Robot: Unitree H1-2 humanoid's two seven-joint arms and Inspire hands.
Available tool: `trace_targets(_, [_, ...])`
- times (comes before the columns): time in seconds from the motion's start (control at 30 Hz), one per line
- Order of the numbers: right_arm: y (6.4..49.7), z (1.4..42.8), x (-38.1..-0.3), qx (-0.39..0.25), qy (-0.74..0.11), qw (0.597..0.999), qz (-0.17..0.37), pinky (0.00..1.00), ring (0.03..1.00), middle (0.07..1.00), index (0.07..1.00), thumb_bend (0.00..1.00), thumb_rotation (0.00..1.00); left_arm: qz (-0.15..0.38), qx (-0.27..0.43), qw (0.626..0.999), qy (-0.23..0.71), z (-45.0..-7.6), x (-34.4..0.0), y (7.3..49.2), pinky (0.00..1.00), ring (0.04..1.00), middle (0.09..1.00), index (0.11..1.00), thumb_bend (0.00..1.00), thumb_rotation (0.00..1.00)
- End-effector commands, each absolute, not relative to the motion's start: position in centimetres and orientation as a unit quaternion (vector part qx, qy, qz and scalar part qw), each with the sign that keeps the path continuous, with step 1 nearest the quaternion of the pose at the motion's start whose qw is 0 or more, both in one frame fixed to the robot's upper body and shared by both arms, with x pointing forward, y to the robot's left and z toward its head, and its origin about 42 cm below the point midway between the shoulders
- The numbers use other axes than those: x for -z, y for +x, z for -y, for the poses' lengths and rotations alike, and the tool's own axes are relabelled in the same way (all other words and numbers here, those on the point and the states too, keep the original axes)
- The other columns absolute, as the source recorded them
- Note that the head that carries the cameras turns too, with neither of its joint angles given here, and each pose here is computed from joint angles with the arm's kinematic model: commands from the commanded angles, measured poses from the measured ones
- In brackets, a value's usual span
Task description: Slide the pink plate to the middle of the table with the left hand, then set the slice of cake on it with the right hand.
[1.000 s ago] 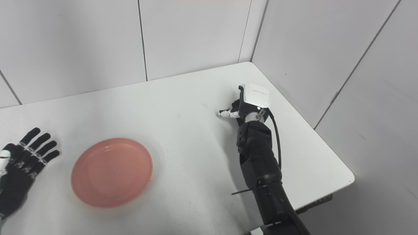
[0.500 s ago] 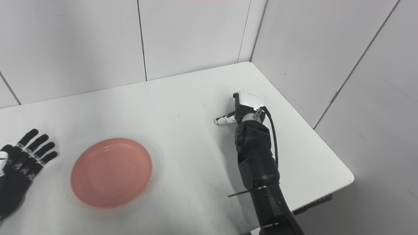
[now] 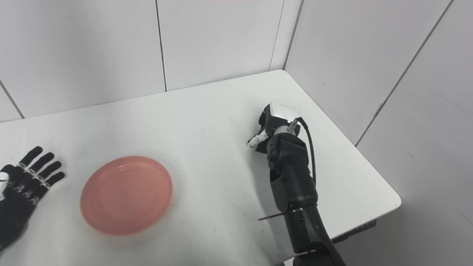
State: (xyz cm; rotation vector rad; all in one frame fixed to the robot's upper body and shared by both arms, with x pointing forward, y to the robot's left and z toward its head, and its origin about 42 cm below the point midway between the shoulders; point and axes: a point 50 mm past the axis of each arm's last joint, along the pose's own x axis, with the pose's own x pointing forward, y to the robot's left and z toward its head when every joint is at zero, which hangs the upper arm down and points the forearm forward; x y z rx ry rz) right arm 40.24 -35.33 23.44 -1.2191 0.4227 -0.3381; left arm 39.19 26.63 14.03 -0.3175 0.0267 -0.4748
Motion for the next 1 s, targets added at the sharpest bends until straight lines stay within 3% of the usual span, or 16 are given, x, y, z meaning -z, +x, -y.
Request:
trace_targets(0.0, [40.3,36.0,-25.4,0.182,-0.564,0.786,-0.177,0.27,0.330,0.419,0.539,0.52,0.00,-0.114,0.201,0.959,-0.164,-27.5,-10.0,37.0,0.83,0.871,0.892,0.881,0.43,0.83])
trace_targets(0.33, [39.6,35.2,-27.3,0.187,-0.558,0.797,-0.137,0.34,0.411,0.463,0.506,0.52,0.00,-0.112,0.203,0.960,-0.159,-27.2,-10.1,36.8,0.83,0.871,0.890,0.880,0.43,0.84])
trace_targets(0.67, [38.2,30.9,-31.8,0.160,-0.565,0.809,-0.003,0.28,0.374,0.418,0.534,0.52,0.00,-0.104,0.208,0.961,-0.150,-25.7,-10.4,36.4,0.84,0.880,0.894,0.879,0.45,0.82])
trace_targets(0.9, [37.5,24.5,-35.1,0.097,-0.579,0.803,0.098,0.27,0.357,0.415,0.541,0.51,0.00,-0.102,0.207,0.962,-0.144,-23.3,-10.9,35.9,0.85,0.883,0.900,0.887,0.44,0.84])
trace_targets(0.97, [37.4,22.6,-35.6,0.074,-0.584,0.799,0.120,0.24,0.331,0.406,0.534,0.52,0.00,-0.104,0.204,0.963,-0.143,-22.4,-11.3,35.7,0.85,0.887,0.903,0.890,0.41,0.89])
